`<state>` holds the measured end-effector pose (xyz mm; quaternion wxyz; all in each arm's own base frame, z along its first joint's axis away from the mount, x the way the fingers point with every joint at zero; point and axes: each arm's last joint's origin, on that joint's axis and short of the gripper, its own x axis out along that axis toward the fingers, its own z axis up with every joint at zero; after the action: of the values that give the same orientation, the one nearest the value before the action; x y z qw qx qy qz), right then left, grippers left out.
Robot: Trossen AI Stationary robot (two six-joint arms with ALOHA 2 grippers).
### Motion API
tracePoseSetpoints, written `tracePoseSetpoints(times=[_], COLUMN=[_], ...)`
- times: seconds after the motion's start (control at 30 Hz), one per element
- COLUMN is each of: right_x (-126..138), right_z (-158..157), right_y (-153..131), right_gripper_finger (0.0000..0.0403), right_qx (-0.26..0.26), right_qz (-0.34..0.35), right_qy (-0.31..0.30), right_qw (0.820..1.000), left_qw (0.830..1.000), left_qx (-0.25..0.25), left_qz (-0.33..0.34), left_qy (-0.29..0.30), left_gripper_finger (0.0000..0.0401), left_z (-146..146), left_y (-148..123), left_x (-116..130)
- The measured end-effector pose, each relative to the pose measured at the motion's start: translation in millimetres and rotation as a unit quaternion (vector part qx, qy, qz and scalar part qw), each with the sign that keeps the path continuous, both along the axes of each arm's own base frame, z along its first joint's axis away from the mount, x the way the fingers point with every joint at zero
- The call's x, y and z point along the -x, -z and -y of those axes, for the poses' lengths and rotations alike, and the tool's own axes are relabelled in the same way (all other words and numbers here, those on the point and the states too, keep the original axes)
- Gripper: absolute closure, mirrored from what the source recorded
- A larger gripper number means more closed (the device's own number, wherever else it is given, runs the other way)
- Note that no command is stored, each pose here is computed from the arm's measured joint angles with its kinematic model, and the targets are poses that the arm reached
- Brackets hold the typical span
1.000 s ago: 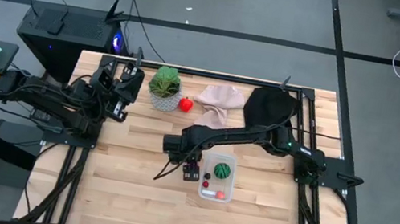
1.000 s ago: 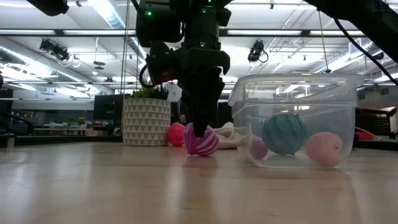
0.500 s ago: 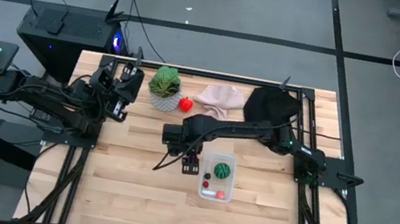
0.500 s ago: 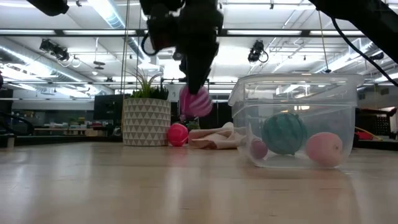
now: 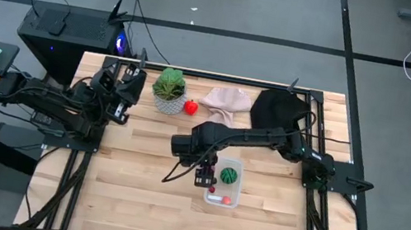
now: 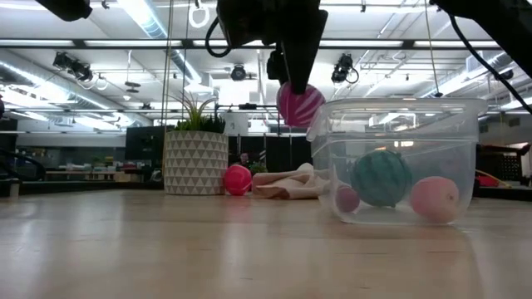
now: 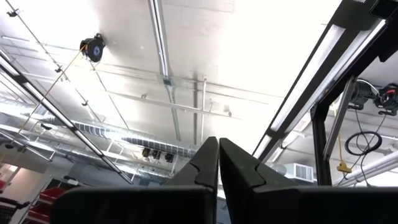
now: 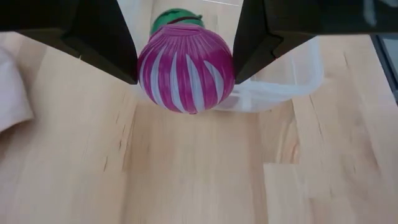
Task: Pick and placing Produce into tupperware
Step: Put the purple onion into the transparent bin
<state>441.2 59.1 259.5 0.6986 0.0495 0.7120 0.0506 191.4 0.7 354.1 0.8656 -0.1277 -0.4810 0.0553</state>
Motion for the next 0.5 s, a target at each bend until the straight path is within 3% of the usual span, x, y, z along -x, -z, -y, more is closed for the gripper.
tracePoseSetpoints(times=[0.27, 0.5], right_x=[0.8, 8.9], right_z=[-0.2, -0.4], right_y=[-2.9, -21.4], right_gripper_finger=[0.0157, 0.0157], right_qx=[-0.005, -0.042], right_qz=[-0.001, 0.01], right_qy=[0.027, 0.049], right_qw=[1.0, 0.998], left_qw=[1.0, 1.0], left_qx=[0.0, 0.001], left_qz=[-0.002, -0.001], left_qy=[0.0, 0.003], left_gripper_finger=[0.0391, 0.038], left_z=[0.0, -0.1], left_y=[0.1, 0.2], left_x=[-0.1, -0.1])
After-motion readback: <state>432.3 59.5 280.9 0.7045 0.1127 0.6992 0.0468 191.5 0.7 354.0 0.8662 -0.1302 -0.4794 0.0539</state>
